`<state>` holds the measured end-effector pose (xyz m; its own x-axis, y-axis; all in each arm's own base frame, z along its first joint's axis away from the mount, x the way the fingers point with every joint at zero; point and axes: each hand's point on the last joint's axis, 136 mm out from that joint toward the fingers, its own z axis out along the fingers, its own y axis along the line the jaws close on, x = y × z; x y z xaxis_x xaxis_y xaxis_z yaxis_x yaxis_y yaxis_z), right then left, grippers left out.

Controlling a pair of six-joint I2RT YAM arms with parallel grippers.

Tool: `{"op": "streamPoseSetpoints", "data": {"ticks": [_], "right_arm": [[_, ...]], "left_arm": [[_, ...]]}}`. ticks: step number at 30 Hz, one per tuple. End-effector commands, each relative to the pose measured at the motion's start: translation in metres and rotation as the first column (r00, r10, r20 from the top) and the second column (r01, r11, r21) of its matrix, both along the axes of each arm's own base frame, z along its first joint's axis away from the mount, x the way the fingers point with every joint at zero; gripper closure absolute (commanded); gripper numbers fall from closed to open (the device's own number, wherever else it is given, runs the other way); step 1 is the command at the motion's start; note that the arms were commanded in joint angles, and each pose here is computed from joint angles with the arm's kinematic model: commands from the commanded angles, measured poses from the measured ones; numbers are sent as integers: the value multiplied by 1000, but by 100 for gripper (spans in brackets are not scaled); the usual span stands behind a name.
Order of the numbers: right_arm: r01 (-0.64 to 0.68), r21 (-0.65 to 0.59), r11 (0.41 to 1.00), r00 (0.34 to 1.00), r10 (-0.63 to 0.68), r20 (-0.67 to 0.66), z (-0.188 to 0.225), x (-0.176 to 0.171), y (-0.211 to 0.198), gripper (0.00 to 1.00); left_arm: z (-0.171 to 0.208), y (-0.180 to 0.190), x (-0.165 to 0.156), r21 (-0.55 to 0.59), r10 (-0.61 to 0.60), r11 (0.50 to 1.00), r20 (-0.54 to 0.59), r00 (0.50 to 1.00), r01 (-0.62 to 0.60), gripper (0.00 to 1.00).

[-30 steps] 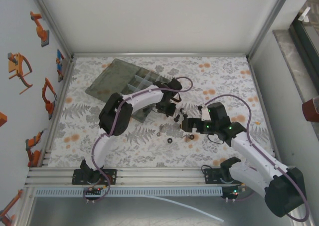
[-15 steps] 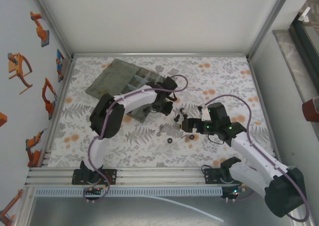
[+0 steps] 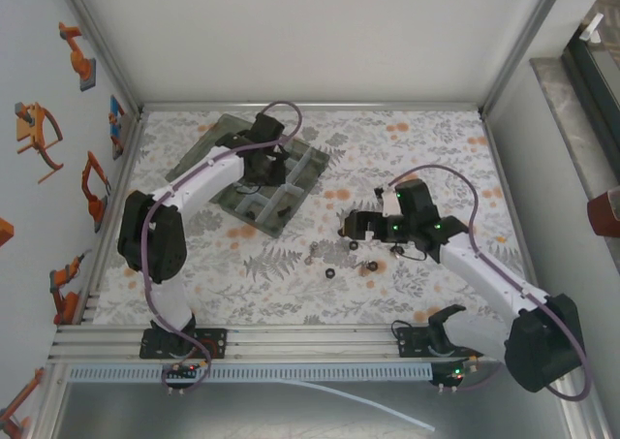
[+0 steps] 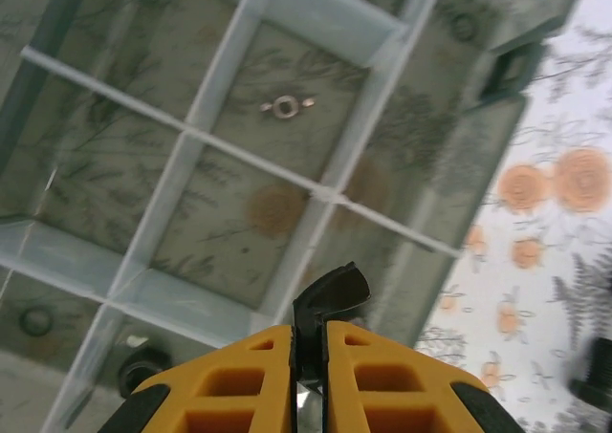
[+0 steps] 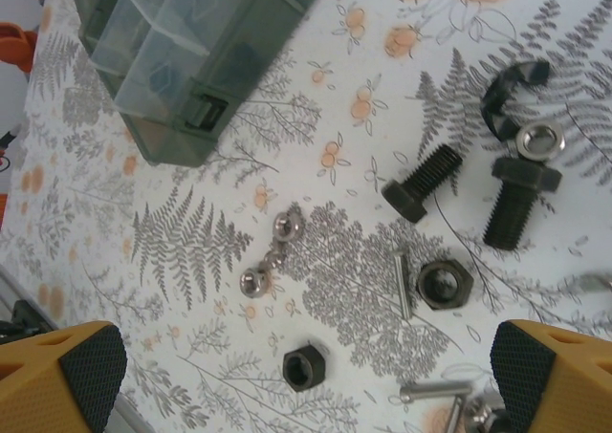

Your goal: Sort the screws and nuts into containers

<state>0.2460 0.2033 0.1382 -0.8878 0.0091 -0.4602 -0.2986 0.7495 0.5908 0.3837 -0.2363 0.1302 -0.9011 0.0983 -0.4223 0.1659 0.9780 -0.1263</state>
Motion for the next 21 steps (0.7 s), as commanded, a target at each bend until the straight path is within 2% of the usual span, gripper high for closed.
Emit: {"op": "streamPoseSetpoints", "data": {"ticks": [1, 6, 14, 21], "right_arm": [[-36, 46, 998, 997, 33, 66, 14, 17, 13, 1], [-40, 92, 995, 994, 30, 102, 15, 34, 24, 0], [-35, 75, 997, 998, 32, 45, -5, 41, 29, 0], [-19, 56, 998, 999, 18, 34, -9, 39, 24, 1]], "left_arm": [[-10, 19, 2, 47, 52, 998, -23, 998, -51, 92], [-22, 33, 15, 63, 84, 995, -37, 996, -81, 92], [-49, 37, 21, 93, 71, 994, -92, 993, -63, 89], [-43, 33, 28, 81, 54, 996, -64, 996, -49, 80]]}}
